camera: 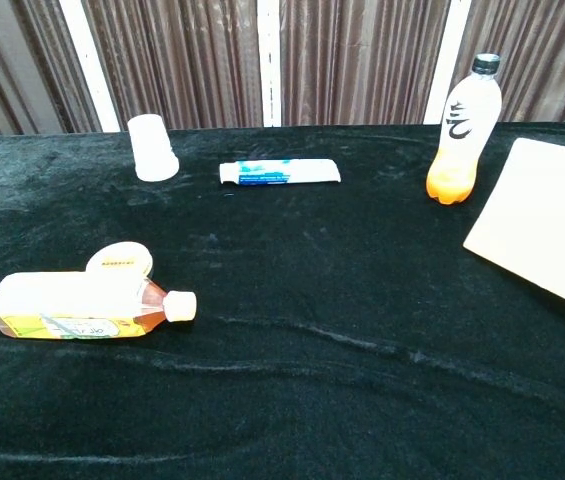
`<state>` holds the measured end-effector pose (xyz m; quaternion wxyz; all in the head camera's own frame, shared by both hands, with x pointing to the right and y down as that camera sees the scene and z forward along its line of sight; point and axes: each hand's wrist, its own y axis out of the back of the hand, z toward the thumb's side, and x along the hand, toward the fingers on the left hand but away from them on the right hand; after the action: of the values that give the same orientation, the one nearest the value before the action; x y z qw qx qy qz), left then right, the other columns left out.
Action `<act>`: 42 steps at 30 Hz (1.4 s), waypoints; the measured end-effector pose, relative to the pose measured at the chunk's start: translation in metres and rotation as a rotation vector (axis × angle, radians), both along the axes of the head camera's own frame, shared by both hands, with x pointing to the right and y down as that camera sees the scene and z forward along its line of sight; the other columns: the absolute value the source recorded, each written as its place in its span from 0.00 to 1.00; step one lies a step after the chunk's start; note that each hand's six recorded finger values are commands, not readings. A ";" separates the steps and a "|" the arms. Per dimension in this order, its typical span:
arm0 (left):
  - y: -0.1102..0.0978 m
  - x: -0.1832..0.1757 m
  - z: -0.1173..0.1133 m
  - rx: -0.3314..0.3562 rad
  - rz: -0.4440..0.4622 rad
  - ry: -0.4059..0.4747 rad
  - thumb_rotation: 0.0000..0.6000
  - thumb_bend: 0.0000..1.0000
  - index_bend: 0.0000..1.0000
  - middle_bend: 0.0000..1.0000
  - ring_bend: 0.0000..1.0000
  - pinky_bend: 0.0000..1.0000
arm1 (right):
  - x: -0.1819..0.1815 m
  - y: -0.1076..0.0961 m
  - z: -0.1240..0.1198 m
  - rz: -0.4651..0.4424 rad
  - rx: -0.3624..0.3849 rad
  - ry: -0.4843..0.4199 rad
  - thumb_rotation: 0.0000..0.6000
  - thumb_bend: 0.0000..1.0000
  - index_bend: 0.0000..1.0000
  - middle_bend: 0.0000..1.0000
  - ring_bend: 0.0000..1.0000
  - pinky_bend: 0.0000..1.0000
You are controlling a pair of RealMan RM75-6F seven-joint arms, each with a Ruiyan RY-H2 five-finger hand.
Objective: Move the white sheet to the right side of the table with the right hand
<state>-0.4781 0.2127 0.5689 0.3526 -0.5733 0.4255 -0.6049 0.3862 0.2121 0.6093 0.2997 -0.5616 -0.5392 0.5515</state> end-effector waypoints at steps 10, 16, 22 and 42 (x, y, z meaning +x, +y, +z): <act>0.000 0.001 0.000 0.002 0.002 0.001 1.00 0.12 0.00 0.00 0.00 0.00 | 0.010 -0.002 -0.007 0.010 0.013 0.012 1.00 0.09 0.00 0.00 0.00 0.00; -0.001 0.002 -0.001 0.004 0.005 0.005 1.00 0.12 0.00 0.00 0.00 0.00 | 0.021 -0.006 -0.013 0.023 0.018 0.057 1.00 0.09 0.00 0.00 0.00 0.00; -0.001 0.004 -0.001 0.005 0.010 0.005 1.00 0.12 0.00 0.00 0.00 0.00 | 0.029 -0.008 -0.022 0.038 0.010 0.043 1.00 0.09 0.00 0.00 0.00 0.00; 0.000 0.010 0.005 -0.004 0.034 -0.005 1.00 0.12 0.00 0.00 0.00 0.00 | 0.034 -0.012 -0.043 0.038 0.036 -0.046 1.00 0.09 0.00 0.00 0.00 0.00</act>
<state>-0.4684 0.2125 0.5735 0.3628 -0.5795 0.4138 -0.6012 0.4203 0.1999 0.5660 0.2869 -0.5581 -0.5664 0.5342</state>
